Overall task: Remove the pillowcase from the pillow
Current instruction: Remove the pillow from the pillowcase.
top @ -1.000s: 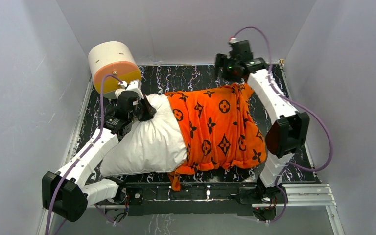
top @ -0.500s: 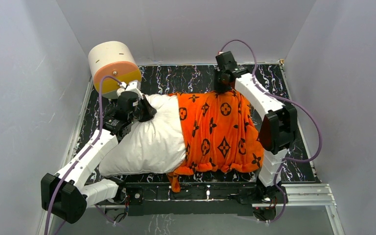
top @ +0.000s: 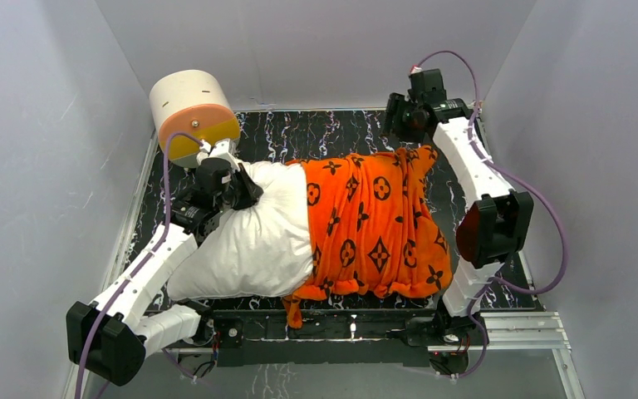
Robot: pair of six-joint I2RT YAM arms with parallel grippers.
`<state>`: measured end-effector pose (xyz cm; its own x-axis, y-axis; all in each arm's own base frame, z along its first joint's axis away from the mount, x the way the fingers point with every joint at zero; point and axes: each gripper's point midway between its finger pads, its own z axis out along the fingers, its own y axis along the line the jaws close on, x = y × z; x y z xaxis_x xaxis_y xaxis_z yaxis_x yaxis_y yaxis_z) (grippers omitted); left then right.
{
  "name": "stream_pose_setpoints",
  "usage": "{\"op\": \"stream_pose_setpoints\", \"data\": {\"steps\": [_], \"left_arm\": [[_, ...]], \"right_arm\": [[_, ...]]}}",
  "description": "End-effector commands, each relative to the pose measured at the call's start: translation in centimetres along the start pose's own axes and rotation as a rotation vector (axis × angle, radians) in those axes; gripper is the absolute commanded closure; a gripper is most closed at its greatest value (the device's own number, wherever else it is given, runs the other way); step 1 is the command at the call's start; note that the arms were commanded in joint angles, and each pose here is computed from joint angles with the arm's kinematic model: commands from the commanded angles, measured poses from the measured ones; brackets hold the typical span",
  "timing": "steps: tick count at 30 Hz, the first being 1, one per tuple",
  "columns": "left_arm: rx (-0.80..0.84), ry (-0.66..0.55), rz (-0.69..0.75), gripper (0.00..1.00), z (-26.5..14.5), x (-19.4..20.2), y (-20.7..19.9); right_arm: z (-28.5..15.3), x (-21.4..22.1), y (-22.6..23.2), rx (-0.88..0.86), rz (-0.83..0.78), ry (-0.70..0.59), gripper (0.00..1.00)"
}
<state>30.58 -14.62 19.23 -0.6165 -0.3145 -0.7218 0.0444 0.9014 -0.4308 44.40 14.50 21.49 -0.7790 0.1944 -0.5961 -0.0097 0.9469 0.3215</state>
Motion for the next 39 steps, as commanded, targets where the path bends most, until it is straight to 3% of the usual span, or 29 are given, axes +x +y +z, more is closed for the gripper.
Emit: {"op": "stream_pose_setpoints", "data": {"steps": [1, 5, 9, 10, 12, 18, 22, 26, 29, 33, 36, 39], "left_arm": [[-0.114, 0.110, 0.052, 1.00, -0.8, 3.1, 3.4], [-0.100, 0.118, 0.046, 1.00, -0.7, 3.2, 3.2], [-0.109, 0.109, 0.046, 1.00, -0.9, 3.1, 3.3], [-0.120, 0.105, 0.046, 1.00, -1.0, 3.0, 3.5], [-0.142, 0.100, 0.038, 1.00, -1.1, 3.1, 3.9], [-0.249, 0.096, 0.009, 1.00, -1.4, 3.2, 5.7], [-0.320, 0.078, 0.006, 1.00, -2.1, 3.0, 7.3], [-0.310, 0.097, 0.003, 1.00, -2.1, 3.4, 7.6], [-0.244, 0.100, -0.006, 1.00, -1.7, 3.5, 6.5], [-0.217, 0.093, -0.011, 1.00, -1.3, 2.9, 5.7], [-0.244, 0.089, 0.002, 1.00, -1.5, 2.5, 6.1], [-0.281, 0.074, 0.013, 1.00, -1.8, 2.2, 6.8]], "right_arm": [[-3.2, -1.8, 9.5, -0.202, -0.158, -0.127, 0.23], [-0.8, 2.6, 13.8, -0.261, -0.252, -0.021, 0.11], [2.8, 7.6, 13.1, -0.171, -0.300, 0.120, 0.12], [3.6, 8.3, 11.8, -0.110, -0.307, 0.130, 0.16], [4.6, 8.2, 8.8, 0.034, -0.330, 0.106, 0.39], [2.6, 2.0, -1.0, 0.408, -0.278, -0.035, 0.82], [1.0, -1.3, -4.8, 0.401, -0.141, -0.084, 0.96], [-0.3, -1.9, -1.9, 0.232, -0.113, -0.103, 1.00], [-1.5, -0.9, 3.8, 0.017, -0.143, -0.070, 0.91], [-4.1, -0.1, 9.0, -0.058, -0.249, -0.093, 0.53], [-5.8, 0.9, 10.1, -0.051, -0.295, -0.106, 0.29], [-7.6, 3.2, 9.1, -0.010, -0.307, -0.103, 0.20]]}}
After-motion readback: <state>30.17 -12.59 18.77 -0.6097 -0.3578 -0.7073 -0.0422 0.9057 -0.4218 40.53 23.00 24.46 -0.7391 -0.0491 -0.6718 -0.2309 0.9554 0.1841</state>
